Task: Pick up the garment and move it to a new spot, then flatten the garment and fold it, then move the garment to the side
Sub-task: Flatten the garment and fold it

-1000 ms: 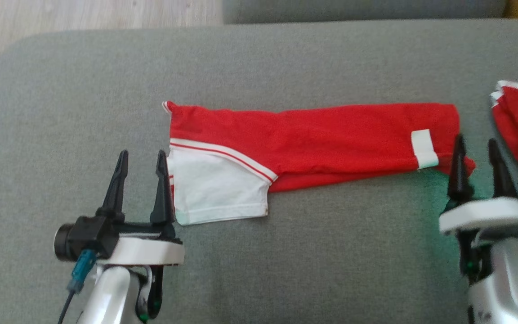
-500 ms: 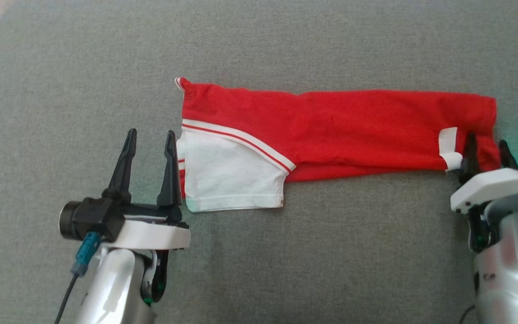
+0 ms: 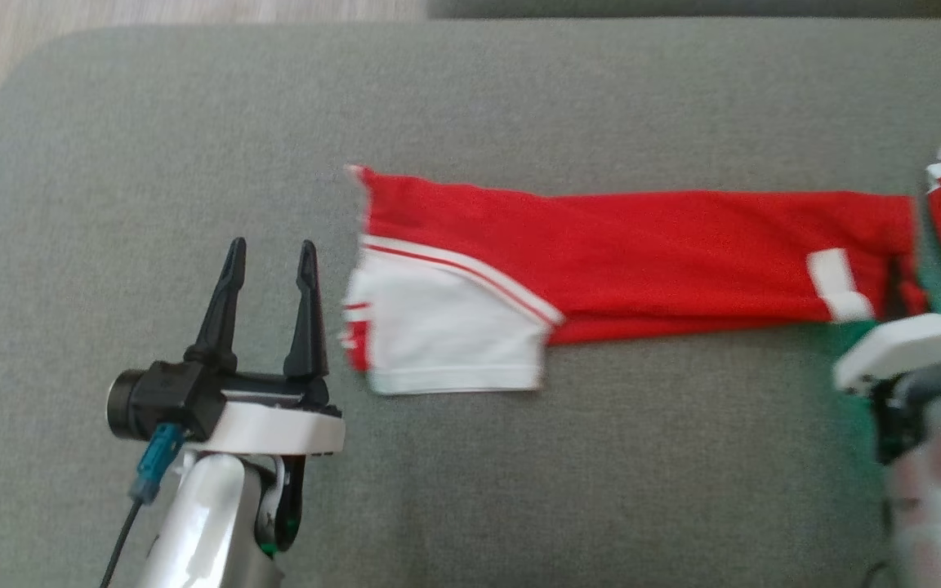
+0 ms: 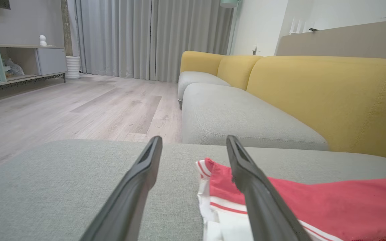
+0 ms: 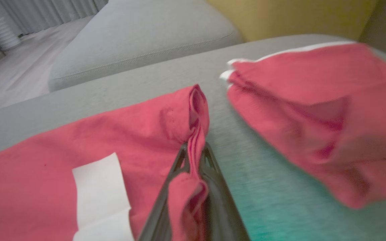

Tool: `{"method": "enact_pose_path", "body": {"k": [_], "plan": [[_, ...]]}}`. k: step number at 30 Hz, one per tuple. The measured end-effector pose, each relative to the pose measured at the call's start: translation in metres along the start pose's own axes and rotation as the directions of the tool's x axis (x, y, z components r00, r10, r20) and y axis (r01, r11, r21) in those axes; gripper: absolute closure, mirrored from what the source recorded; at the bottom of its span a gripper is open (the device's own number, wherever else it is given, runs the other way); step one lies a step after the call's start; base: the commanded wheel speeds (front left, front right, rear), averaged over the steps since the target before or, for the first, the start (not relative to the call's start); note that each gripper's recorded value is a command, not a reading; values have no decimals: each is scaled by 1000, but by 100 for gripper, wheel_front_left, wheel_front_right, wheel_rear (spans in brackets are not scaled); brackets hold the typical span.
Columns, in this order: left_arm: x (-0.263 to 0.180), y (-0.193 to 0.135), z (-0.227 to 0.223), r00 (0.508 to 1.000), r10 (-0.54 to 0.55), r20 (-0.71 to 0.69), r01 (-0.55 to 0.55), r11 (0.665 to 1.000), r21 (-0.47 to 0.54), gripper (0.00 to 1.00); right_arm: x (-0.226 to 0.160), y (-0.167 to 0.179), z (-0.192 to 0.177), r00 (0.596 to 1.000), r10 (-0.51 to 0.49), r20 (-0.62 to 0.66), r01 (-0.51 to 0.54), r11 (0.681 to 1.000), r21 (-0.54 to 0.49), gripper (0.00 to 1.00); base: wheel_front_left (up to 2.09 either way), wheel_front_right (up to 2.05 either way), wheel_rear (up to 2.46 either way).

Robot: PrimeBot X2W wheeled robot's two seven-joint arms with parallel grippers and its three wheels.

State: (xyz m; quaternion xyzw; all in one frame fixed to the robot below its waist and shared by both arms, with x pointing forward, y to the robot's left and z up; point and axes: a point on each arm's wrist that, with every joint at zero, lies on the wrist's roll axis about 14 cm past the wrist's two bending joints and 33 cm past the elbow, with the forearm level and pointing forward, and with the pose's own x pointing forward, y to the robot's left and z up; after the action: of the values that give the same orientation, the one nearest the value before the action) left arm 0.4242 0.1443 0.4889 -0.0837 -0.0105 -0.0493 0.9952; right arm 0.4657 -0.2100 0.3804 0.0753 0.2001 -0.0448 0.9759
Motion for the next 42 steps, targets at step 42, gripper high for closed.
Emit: {"method": "enact_pose_path", "body": {"k": [42], "plan": [[-72,56,44,979,178,101,-184,981,56,0,-45,255,32,770,635,58,-635,772,-27,100,0,0,0]]}}
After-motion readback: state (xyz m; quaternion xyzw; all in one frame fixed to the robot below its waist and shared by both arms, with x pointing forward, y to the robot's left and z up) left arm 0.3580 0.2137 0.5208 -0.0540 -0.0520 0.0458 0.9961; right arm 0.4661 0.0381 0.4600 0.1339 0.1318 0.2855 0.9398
